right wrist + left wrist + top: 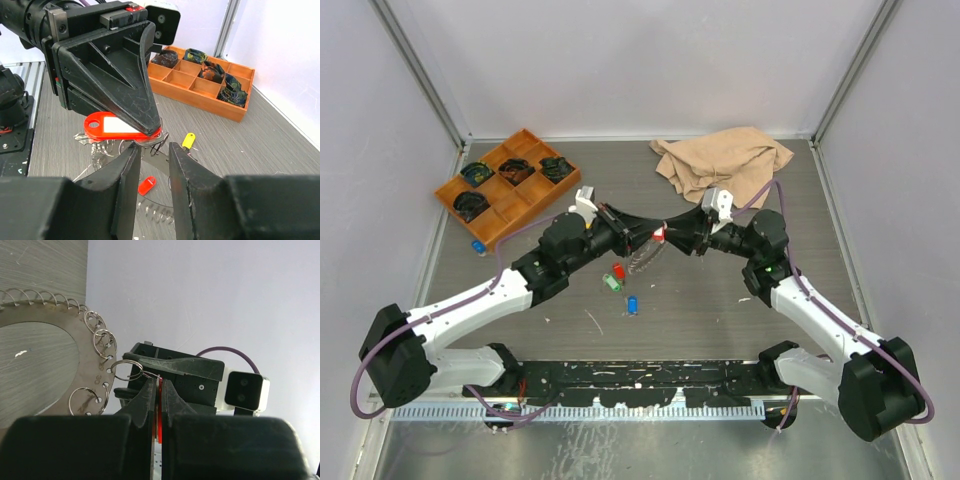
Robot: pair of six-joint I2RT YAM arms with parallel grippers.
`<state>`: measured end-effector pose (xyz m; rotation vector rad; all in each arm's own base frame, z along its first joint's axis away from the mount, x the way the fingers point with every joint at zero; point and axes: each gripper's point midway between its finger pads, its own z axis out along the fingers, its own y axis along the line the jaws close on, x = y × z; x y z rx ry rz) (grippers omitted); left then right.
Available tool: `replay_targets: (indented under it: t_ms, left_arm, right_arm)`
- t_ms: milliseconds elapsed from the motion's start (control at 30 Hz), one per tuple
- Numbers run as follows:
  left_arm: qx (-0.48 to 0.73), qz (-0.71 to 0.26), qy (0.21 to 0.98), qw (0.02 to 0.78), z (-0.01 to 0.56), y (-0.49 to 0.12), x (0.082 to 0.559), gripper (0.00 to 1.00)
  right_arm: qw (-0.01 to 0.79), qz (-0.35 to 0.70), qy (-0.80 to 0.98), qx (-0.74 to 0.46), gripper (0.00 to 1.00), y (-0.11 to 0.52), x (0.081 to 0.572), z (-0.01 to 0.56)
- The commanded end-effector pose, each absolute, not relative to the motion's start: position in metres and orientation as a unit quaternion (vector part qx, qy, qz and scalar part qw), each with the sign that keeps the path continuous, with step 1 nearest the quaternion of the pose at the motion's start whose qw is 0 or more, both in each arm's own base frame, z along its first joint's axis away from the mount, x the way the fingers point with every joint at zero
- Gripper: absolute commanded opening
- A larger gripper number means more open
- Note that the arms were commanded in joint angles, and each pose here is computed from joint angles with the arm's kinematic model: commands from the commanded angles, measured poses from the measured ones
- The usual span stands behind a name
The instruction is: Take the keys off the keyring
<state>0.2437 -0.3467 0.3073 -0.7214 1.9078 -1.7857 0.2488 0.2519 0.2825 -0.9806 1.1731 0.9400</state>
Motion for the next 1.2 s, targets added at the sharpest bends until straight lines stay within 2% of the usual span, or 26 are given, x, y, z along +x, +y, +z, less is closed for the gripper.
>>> replay_targets:
  t_ms: [0,100,267,533,767,1033,1167]
  left_arm:
    - [-0.24,-0.692,0.638,0.239,0.365,-0.345,0.24,0.0]
    - [-0.237,-0.694,0.637,0.238,0.367,-0.348,0.239,0.0]
    - [-0.236,-0.697,0.635,0.236,0.369,-0.349,0.237,0.0]
    - [-0.241,-0.698,0.629,0.242,0.371,-0.343,0.235,0.0]
    - [-0.262,-0.706,0.614,0.237,0.353,-0.336,0.236,0.01]
    - [-0.253,-0.753,0.575,0.195,0.323,-0.329,0.237,0.24]
    - [-0.239,-0.786,0.545,0.167,0.303,-0.322,0.245,0.28]
  right_arm:
    - [0.652,0.388,0.489,-0.43,0.34,0.255,0.253,0.299]
    - [0.653,0.387,0.49,-0.428,0.28,0.256,0.253,0.3]
    - [0.658,0.383,0.49,-0.425,0.23,0.254,0.253,0.303]
    - [0.654,0.374,0.496,-0.432,0.02,0.253,0.254,0.306]
    - [0.619,0.371,0.499,-0.48,0.01,0.25,0.244,0.302]
    - [0.55,0.335,0.53,-0.552,0.01,0.238,0.235,0.267]
    - [0.512,0.334,0.539,-0.579,0.01,0.233,0.23,0.253]
